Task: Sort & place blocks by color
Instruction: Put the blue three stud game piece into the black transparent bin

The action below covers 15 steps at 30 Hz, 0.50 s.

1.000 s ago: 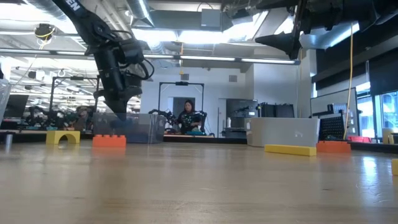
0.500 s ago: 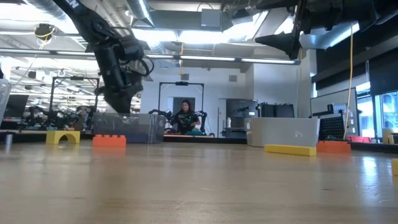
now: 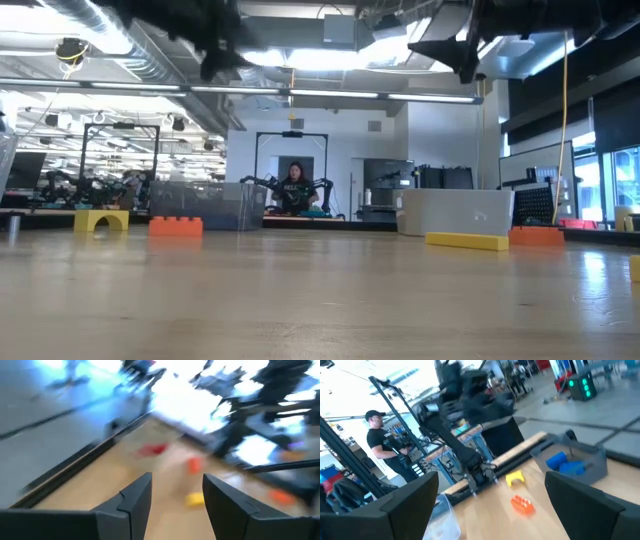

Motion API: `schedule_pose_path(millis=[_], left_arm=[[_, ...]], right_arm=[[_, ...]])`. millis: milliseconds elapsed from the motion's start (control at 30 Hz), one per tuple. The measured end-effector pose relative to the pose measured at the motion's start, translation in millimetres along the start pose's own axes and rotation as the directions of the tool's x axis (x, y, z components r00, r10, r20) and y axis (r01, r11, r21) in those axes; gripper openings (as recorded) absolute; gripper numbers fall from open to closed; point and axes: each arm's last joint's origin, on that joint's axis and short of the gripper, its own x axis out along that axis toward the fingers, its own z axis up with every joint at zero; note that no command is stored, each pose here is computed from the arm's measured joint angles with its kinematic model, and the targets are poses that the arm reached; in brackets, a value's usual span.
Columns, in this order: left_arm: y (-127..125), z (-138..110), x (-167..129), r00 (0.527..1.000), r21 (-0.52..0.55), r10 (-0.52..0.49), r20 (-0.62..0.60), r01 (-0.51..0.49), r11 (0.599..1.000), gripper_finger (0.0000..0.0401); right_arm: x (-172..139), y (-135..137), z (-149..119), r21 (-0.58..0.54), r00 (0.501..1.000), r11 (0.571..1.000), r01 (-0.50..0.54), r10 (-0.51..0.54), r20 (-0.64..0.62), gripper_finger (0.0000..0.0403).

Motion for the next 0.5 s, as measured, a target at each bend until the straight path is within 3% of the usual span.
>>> schedule_pose_path(millis=[67,167,233,367,500], left_arm=[[-21,-9,-7,0.99,0.002,-0.114,0.085,0.114,0.993,0.0166],[-51,-24,-17,0.937,0.033,-0.295,0.185,0.294,0.955,0.0166],[-67,-36,-23,0.908,0.063,-0.362,0.21,0.357,0.932,0.0165],[-82,-60,-28,0.915,0.095,-0.368,0.166,0.356,0.93,0.0165],[-85,-63,-29,0.928,0.089,-0.326,0.181,0.314,0.945,0.0165]], right_arm=[[0,1,2,-0.025,1.0,1.0,-0.013,0.014,0.024,0.0367],[0,3,5,-0.037,0.998,0.999,-0.027,0.029,0.05,0.0367],[0,4,6,-0.036,0.997,0.999,-0.034,0.036,0.062,0.0367],[0,4,6,-0.057,0.997,0.998,-0.033,0.037,0.063,0.0367],[0,3,6,-0.06,0.997,0.998,-0.032,0.036,0.061,0.0367]])
